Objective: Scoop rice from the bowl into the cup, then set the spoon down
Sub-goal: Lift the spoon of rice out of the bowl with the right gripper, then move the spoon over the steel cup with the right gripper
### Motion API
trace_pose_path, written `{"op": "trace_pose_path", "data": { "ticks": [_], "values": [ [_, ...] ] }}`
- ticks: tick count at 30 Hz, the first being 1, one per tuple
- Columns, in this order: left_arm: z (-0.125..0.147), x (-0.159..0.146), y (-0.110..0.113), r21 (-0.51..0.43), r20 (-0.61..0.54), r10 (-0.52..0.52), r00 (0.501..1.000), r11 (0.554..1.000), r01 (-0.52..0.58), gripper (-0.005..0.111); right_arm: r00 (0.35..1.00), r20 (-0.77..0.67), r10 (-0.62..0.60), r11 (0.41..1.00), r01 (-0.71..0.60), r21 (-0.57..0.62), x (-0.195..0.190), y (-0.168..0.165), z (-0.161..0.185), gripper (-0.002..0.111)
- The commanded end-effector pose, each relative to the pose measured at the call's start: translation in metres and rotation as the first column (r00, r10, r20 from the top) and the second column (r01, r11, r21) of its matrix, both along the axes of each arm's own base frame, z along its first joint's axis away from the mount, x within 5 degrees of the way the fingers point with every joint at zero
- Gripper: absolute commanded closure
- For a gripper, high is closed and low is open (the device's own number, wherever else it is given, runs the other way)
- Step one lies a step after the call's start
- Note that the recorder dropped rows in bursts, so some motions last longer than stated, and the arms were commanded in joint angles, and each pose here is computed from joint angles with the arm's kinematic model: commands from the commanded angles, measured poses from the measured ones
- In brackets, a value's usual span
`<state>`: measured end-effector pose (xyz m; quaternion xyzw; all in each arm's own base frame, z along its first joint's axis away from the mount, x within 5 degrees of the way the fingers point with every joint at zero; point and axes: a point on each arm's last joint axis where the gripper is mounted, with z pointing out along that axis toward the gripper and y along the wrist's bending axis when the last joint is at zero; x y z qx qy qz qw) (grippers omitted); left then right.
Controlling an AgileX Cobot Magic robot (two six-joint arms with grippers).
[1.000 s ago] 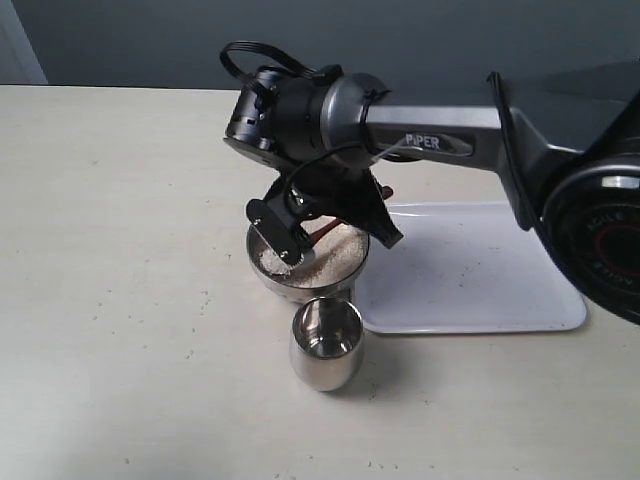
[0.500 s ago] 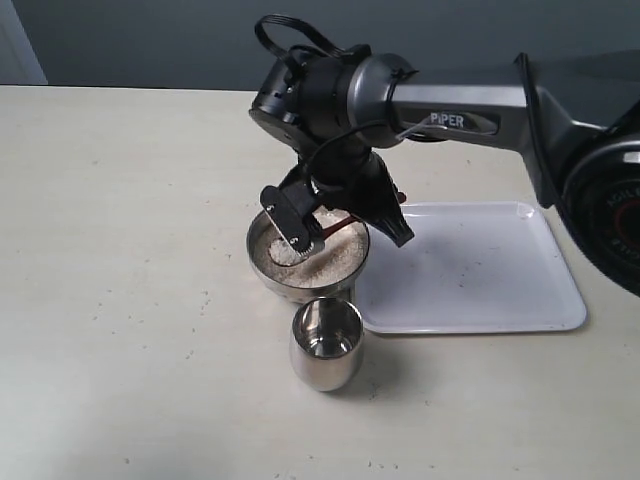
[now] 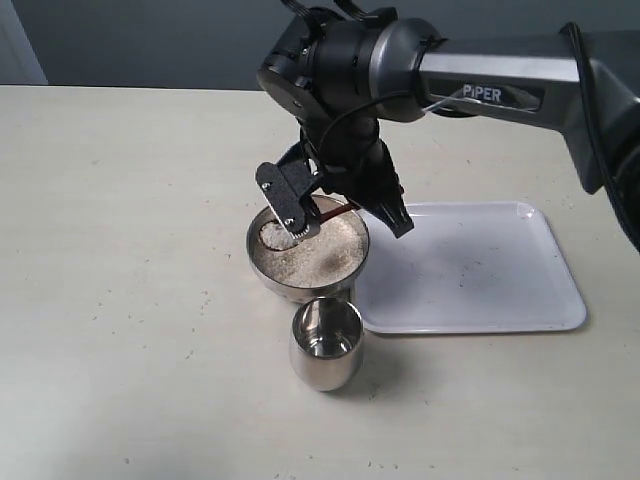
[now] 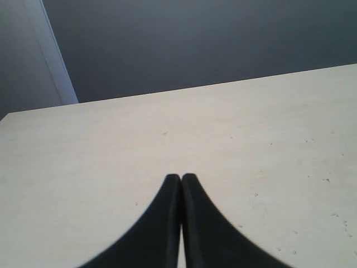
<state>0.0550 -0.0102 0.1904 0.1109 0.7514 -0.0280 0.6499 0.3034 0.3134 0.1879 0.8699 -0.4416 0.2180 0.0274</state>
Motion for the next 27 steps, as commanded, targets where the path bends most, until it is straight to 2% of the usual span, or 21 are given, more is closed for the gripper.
{"op": "trace_pose_path", "data": {
  "ticks": [1,9,22,27],
  "values": [
    [0.002,0.0,0.0,-0.007,0.009,-0.003,1.0,1.0,0.004,0.106,1.0,0.001,-0.027,1.0,0.027,-0.01,-0.001,-0.006,0.0,0.108],
    [0.002,0.0,0.0,-0.007,0.009,-0.003,1.0,1.0,0.004,0.106,0.993,0.019,-0.116,0.993,0.116,0.02,-0.005,-0.009,0.0,0.108],
    [0.002,0.0,0.0,-0.007,0.009,-0.003,1.0,1.0,0.004,0.106,0.974,-0.051,-0.219,0.976,0.219,0.01,-0.049,-0.054,0.013,0.108],
    [0.002,0.0,0.0,-0.007,0.009,-0.003,1.0,1.0,0.004,0.106,0.973,-0.045,-0.225,0.974,0.226,0.016,-0.061,-0.058,0.018,0.108]
  ]
}}
